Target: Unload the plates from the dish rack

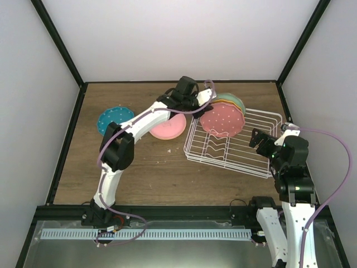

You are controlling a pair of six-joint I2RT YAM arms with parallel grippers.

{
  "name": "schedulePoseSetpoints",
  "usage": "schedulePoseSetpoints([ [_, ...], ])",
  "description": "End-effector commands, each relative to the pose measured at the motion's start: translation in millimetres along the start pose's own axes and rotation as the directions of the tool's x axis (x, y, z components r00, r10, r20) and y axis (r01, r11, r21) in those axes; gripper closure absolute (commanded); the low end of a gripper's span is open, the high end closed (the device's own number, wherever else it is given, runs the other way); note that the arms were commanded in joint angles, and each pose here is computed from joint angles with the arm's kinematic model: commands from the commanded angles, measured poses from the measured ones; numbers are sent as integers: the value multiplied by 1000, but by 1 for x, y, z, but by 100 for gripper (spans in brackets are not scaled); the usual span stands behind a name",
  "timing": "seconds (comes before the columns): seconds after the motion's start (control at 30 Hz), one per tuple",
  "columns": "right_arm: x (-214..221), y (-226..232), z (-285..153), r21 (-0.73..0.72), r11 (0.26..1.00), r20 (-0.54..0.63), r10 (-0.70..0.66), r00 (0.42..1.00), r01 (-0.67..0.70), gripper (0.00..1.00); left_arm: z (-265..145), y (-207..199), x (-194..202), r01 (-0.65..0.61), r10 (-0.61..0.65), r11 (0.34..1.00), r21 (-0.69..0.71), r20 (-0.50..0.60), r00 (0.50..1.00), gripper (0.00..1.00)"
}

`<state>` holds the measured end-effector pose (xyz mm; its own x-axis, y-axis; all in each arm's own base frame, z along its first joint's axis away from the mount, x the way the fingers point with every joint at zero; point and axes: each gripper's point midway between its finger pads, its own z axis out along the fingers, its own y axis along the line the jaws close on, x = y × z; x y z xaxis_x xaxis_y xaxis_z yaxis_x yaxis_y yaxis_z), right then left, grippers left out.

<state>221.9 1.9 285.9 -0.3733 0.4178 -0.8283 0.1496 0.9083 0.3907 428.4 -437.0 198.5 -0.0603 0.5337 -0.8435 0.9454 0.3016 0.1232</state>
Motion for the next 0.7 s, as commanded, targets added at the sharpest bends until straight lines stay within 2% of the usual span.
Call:
schedulePoseSetpoints([
  [0.0, -5, 6, -2, -24, 1000, 20, -11, 1000, 12, 0, -81, -10, -132, 37, -36, 999, 2, 308, 951, 96],
  [0.23, -3, 6, -2, -31, 999, 16, -10, 1000, 11, 0, -107, 3, -165, 112, -84, 992, -51, 388, 918, 96],
  [0.37, -3, 6, -3, -32, 999, 18, -10, 1000, 11, 0, -132, 31, -185, 175, -93, 974, -145, 451, 888, 96],
  [0.5, -2, 7, -4, -36, 999, 16, -8, 1000, 8, 0, -184, 84, -204, 325, -154, 920, -221, 559, 815, 96],
  [0.67, 2, 8, -2, -48, 999, 2, -2, 1000, 2, 0, -278, 140, -203, 451, -137, 833, -321, 669, 730, 96],
])
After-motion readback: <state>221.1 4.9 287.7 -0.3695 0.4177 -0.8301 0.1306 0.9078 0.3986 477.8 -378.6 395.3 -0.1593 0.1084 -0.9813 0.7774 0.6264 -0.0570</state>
